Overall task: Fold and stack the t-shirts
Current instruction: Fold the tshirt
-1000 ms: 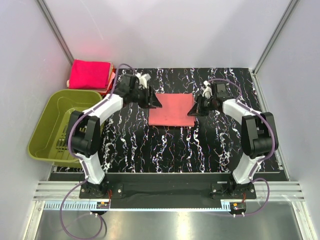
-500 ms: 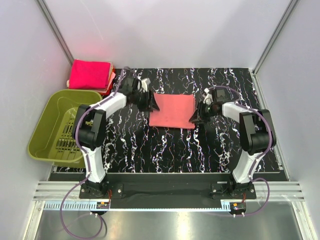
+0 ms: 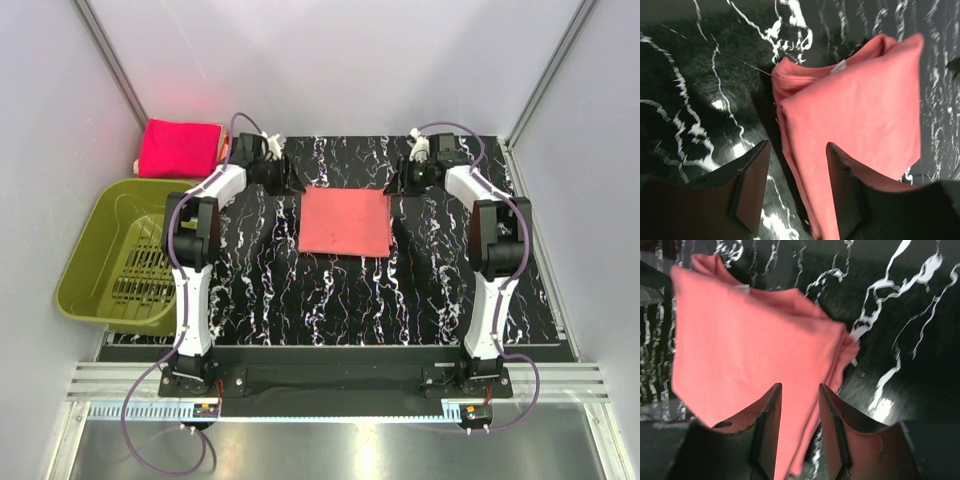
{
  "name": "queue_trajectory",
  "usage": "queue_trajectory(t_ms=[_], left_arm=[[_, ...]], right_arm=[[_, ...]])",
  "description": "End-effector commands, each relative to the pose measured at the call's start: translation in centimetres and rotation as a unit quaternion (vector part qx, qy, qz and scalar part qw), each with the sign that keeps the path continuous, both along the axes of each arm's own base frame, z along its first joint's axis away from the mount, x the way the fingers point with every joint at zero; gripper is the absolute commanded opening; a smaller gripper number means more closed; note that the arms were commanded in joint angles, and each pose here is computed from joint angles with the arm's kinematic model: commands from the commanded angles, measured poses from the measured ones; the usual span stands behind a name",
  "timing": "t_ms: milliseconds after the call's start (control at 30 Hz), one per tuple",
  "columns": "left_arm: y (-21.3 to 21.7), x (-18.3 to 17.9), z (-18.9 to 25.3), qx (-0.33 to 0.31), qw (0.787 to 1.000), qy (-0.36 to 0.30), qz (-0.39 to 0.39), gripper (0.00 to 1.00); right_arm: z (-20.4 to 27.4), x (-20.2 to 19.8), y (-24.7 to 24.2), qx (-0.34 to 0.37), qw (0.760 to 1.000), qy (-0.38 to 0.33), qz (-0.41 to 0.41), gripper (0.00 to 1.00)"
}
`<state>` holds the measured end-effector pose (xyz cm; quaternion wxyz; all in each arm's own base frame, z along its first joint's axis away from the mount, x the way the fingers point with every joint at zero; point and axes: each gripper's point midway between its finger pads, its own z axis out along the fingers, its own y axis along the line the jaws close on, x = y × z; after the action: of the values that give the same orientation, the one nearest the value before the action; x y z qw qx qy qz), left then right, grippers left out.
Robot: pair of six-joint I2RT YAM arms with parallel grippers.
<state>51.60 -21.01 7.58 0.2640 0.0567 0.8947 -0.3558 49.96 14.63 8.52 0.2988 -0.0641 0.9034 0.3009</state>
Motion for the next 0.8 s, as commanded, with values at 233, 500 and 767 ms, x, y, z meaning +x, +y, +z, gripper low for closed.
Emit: queue_trajectory(t_ms=[233, 500, 767], left_arm=[[-2.3, 2.4, 0.6, -0.030, 0.996, -0.062, -0.064, 0.50], [-2.5, 3.3, 0.7, -0.032, 0.994, -0.077, -0.069, 0.46], [-2.7, 4.1, 0.4, -0.053, 0.994, -0.066, -0.068, 0.30]], right_arm=[[-0.2, 4.9, -0.6, -0.017, 0.994, -0.076, 0.073, 0.48], [-0.2, 6.0, -0.4, 0.012, 0.991, -0.070, 0.113, 0.49], [-2.9, 5.0, -0.1, 0.031, 0.991, 0.021, 0.127, 0.49]])
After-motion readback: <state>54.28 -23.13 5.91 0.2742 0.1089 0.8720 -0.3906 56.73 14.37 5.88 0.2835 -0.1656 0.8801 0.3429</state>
